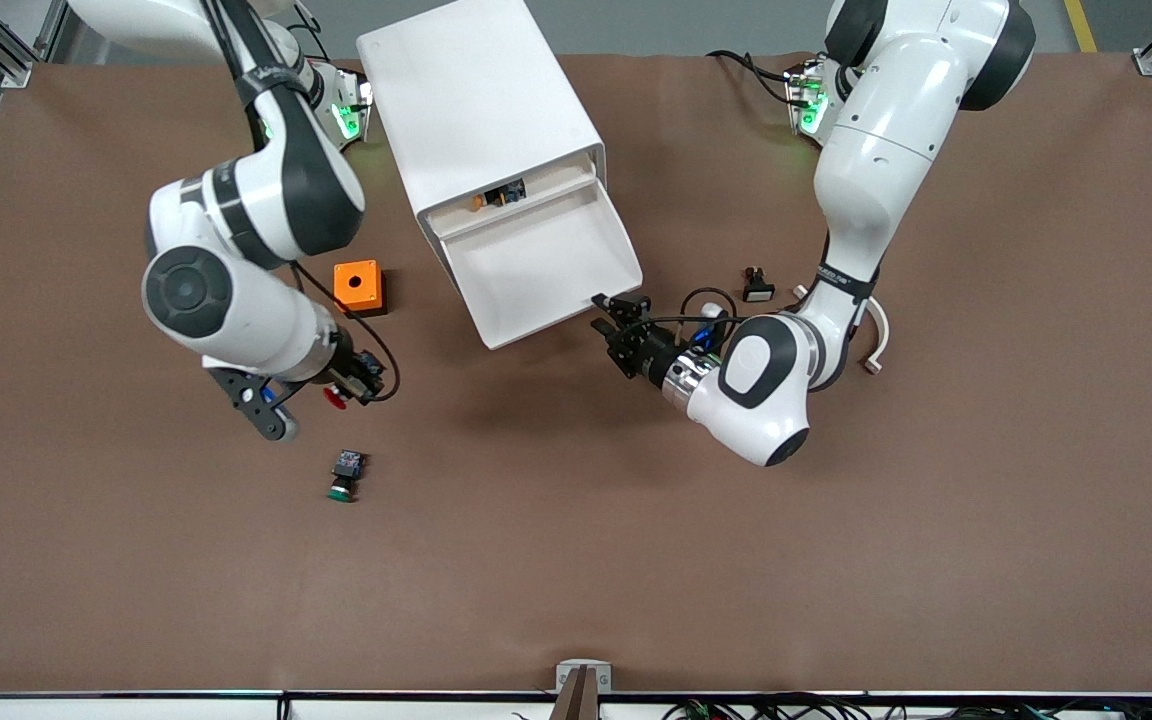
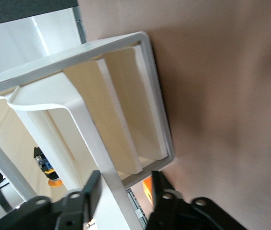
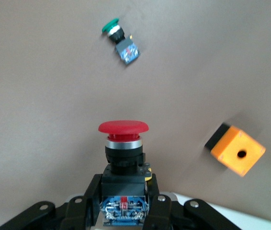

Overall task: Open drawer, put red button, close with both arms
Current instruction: 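Carry the red button into the open drawer with the right gripper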

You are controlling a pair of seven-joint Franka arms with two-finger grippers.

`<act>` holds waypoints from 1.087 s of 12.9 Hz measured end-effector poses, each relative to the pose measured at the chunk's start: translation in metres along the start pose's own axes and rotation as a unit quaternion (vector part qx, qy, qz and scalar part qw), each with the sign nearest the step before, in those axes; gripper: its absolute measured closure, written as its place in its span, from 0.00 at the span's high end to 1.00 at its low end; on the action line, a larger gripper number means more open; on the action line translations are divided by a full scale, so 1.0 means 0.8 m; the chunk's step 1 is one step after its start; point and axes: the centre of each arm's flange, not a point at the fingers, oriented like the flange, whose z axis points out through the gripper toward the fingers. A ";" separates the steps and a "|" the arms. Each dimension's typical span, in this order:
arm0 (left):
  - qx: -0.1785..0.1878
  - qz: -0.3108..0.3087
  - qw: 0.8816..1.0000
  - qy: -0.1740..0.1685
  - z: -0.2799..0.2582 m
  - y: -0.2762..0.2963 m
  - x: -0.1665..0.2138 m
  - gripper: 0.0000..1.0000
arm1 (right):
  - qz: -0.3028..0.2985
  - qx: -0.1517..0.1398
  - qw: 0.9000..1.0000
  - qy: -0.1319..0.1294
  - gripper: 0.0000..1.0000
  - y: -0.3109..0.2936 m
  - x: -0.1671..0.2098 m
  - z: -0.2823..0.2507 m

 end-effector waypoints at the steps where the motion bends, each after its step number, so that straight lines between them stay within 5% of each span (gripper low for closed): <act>1: -0.015 0.008 1.000 0.012 -0.011 -0.001 -0.002 0.67 | 0.017 0.001 1.000 0.002 0.41 -0.007 -0.023 -0.001; 4: -0.068 0.044 0.996 0.041 -0.056 -0.003 -0.002 0.98 | 0.060 0.015 0.998 0.009 0.41 -0.027 -0.088 -0.001; 10: -0.199 0.123 0.964 0.129 -0.185 -0.059 0.001 1.00 | 0.145 0.052 0.988 0.013 0.41 -0.049 -0.206 0.056; 14: -0.220 0.201 0.935 0.191 -0.214 -0.064 0.015 1.00 | 0.172 0.067 0.983 0.011 0.41 -0.046 -0.281 0.102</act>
